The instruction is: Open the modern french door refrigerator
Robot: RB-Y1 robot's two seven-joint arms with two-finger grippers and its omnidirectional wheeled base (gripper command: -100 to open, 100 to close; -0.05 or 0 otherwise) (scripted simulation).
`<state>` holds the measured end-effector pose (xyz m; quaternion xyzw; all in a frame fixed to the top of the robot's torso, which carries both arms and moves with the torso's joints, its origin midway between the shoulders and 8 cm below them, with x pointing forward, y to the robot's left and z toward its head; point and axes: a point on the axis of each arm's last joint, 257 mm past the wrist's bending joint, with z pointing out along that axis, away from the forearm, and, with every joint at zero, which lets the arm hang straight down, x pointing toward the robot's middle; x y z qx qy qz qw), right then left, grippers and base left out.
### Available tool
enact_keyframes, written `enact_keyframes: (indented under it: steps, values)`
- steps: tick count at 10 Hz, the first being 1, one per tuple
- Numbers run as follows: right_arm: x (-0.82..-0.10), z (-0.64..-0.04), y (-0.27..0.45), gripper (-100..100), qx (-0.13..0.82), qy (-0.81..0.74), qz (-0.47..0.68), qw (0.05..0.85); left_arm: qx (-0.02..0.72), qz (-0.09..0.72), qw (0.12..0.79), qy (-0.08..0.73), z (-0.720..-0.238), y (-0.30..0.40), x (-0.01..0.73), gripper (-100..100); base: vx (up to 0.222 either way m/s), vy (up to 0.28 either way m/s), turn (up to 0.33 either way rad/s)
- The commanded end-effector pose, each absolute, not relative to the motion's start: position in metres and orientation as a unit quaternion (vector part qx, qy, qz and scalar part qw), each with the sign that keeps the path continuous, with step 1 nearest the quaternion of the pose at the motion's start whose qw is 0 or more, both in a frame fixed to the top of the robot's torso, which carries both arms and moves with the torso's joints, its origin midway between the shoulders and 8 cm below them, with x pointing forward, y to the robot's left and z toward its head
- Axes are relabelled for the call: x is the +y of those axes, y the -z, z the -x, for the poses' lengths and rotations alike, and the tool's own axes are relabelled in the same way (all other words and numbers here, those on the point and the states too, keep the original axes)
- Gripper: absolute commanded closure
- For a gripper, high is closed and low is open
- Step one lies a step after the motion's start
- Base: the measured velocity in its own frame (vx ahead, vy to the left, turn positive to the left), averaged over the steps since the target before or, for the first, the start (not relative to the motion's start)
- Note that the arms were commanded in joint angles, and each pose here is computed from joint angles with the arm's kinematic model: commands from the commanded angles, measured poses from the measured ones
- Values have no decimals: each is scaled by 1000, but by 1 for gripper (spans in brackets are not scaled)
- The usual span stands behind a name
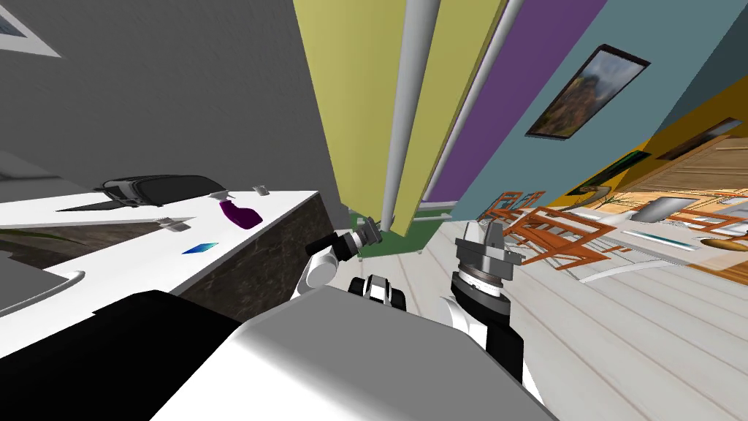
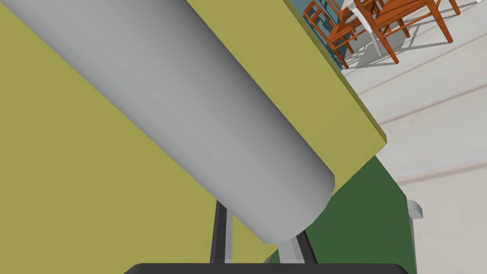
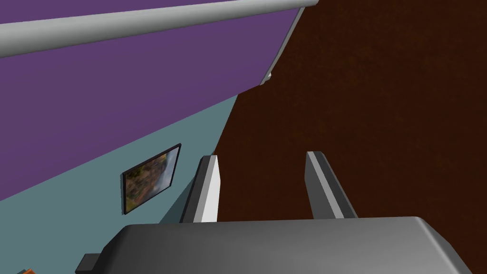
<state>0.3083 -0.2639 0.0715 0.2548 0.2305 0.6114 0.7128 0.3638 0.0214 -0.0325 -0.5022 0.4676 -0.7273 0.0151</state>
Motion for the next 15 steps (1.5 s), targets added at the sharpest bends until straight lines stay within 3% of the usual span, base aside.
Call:
enact_keyframes:
  steps: [1,8,9,15]
  values:
    - [-264,-308,-72,0,231,-611,-255,713,479,489,-2,729,-354,30,7,100,-53,266,-177]
    - [-264,-308,-72,0,231,-611,-255,713,517,442,-65,730,-315,26,-39,100,-70,238,-159]
    - [-264,-308,-72,0,231,-611,-255,713,516,446,-62,728,-319,24,-35,-100,-32,118,66]
    - [-264,-308,-72,0,230,-611,-255,713,533,423,-95,726,-310,-9,-46,-100,17,-50,152]
